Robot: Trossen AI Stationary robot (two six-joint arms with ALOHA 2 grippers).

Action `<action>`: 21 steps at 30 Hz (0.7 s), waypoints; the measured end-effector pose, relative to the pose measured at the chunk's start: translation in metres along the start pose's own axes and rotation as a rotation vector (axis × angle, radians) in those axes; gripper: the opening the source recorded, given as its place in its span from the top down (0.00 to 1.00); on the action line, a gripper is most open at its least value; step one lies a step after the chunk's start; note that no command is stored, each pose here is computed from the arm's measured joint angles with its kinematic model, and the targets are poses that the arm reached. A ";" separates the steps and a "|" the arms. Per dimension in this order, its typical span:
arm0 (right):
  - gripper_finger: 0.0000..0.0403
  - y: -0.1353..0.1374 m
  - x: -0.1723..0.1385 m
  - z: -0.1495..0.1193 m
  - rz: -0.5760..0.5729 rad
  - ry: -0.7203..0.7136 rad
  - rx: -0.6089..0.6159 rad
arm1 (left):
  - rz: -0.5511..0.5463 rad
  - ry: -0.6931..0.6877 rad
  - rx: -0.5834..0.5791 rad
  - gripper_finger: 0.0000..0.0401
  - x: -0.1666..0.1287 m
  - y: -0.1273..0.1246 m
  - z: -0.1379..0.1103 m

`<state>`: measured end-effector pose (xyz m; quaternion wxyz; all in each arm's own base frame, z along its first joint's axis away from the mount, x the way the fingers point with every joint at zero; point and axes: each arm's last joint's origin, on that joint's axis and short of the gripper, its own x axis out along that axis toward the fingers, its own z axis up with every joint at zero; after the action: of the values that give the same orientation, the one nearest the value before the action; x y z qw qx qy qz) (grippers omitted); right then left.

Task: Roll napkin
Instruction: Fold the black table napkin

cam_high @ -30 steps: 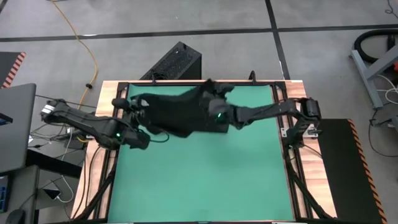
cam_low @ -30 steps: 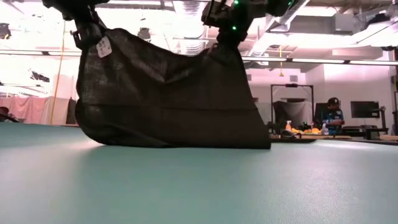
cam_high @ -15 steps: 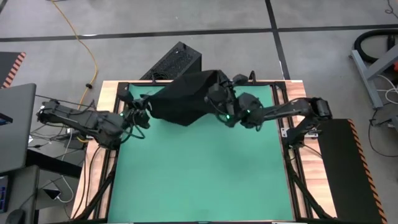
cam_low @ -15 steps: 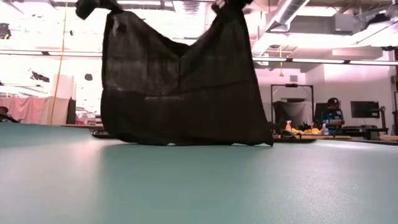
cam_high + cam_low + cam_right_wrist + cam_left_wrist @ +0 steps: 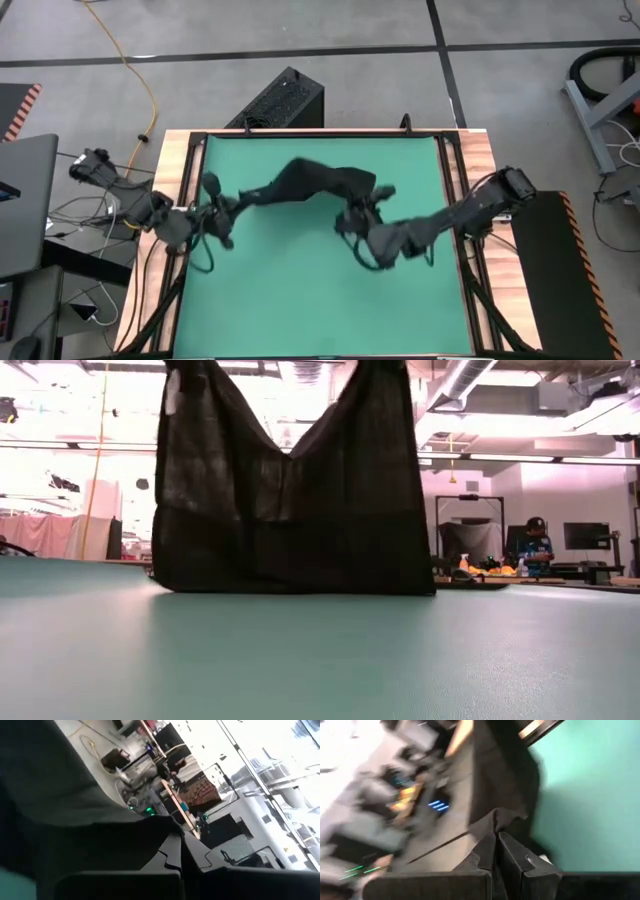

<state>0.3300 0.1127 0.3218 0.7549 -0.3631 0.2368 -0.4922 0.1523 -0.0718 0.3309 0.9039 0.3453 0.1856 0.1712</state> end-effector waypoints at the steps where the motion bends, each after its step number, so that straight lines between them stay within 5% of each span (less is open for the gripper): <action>1: 0.97 0.008 -0.009 -0.003 0.016 -0.020 -0.002 | -0.052 -0.024 -0.051 1.00 -0.003 -0.004 0.001; 10: 0.97 0.029 -0.097 -0.011 0.195 -0.180 0.301 | -0.577 -0.192 -0.376 1.00 -0.037 -0.029 0.013; 15: 0.97 0.010 -0.150 -0.019 0.321 -0.279 0.357 | -0.817 -0.338 -0.405 1.00 -0.057 -0.034 0.025; 18: 0.97 -0.012 -0.153 -0.015 0.347 -0.278 0.436 | -0.776 -0.463 -0.349 1.00 -0.067 -0.031 0.032; 21: 0.97 -0.021 -0.129 -0.008 0.297 -0.238 0.434 | -0.556 -0.454 -0.264 1.00 -0.067 -0.023 0.030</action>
<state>0.2602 0.2228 0.3337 0.9012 -0.2097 0.0860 -0.3694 0.1119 -0.1340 0.3499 0.9706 0.1915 0.0435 -0.1391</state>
